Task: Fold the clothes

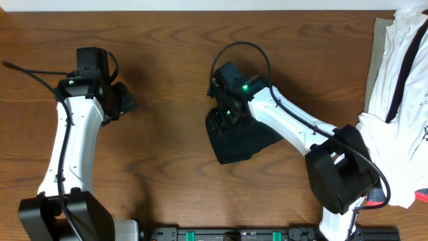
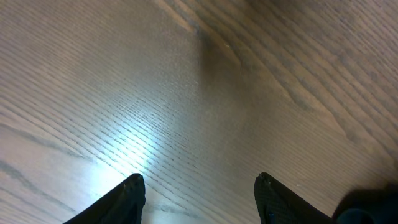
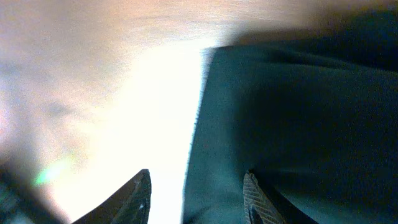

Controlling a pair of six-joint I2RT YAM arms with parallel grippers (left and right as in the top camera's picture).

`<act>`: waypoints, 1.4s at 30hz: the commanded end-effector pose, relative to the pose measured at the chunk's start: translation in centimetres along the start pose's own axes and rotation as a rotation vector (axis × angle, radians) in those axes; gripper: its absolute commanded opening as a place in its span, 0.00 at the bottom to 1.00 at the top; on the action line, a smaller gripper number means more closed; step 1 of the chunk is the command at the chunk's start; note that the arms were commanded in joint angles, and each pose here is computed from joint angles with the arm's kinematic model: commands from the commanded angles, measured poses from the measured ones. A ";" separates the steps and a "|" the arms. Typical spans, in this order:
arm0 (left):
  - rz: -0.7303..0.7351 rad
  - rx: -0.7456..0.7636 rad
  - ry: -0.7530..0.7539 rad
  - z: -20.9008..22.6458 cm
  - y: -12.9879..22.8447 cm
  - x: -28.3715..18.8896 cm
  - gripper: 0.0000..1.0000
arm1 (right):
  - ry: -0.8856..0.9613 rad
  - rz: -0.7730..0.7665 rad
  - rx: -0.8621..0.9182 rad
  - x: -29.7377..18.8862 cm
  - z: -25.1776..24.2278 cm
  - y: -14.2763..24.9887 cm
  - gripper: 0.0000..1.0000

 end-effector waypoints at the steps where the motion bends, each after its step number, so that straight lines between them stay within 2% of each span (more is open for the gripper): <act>1: -0.006 -0.018 0.004 -0.3 0.1 -0.3 0.59 | -0.287 -0.027 -0.141 -1.2 1.2 -0.2 0.47; 4: -0.001 0.000 0.023 -0.9 0.4 -0.3 0.57 | -0.272 -0.076 -0.092 -3.4 -0.8 -0.5 0.48; 10: 0.075 0.130 0.257 -4.6 2.0 -0.7 0.40 | -0.183 -0.224 -0.008 -9.3 -5.8 -0.3 0.54; 13: 0.091 0.191 0.303 -6.3 3.2 -1.0 0.10 | -0.097 -0.247 0.062 -11.1 -8.4 0.5 0.57; 14: 0.100 0.210 0.316 -6.9 3.7 -1.1 0.06 | -0.079 -0.244 0.085 -11.4 -9.2 0.8 0.57; 16: 0.127 0.252 0.344 -7.9 4.9 -1.3 0.06 | -0.041 -0.223 0.135 -11.7 -10.6 1.6 0.57; 18: 0.170 0.309 0.380 -9.0 6.4 -1.5 0.06 | 0.005 -0.193 0.175 -11.8 -11.6 2.4 0.52; 19: 0.191 0.340 0.395 -9.5 7.1 -1.5 0.06 | 0.027 -0.180 0.188 -11.8 -11.9 2.7 0.41; 20: 0.209 0.363 0.400 -9.9 7.7 -1.5 0.06 | 0.049 -0.166 0.199 -11.8 -12.2 3.0 0.22; 21: 0.222 0.381 0.402 -10.2 8.3 -1.4 0.06 | 0.073 -0.151 0.207 -11.8 -12.4 3.2 0.10; 22: 0.235 0.400 0.403 -10.6 9.0 -1.2 0.06 | 0.090 -0.140 0.212 -11.7 -12.6 3.4 0.01; 32: 0.329 0.541 0.443 -14.4 13.4 1.1 0.06 | 0.089 -0.088 0.241 -9.0 -13.4 5.3 0.01; 42: 0.377 0.559 0.416 -15.6 14.5 4.5 0.06 | 0.085 -0.094 0.237 -5.1 -14.5 7.4 0.01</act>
Point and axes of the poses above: each gripper's point midway between its finger pads, its own x axis out along the fingers, its own z axis along the line the jaws close on, y = z × x, the point moved 9 cm from there along -x, back along the fingers, and after that the axes turned 8 degrees about -x, right-handed, at the moved point
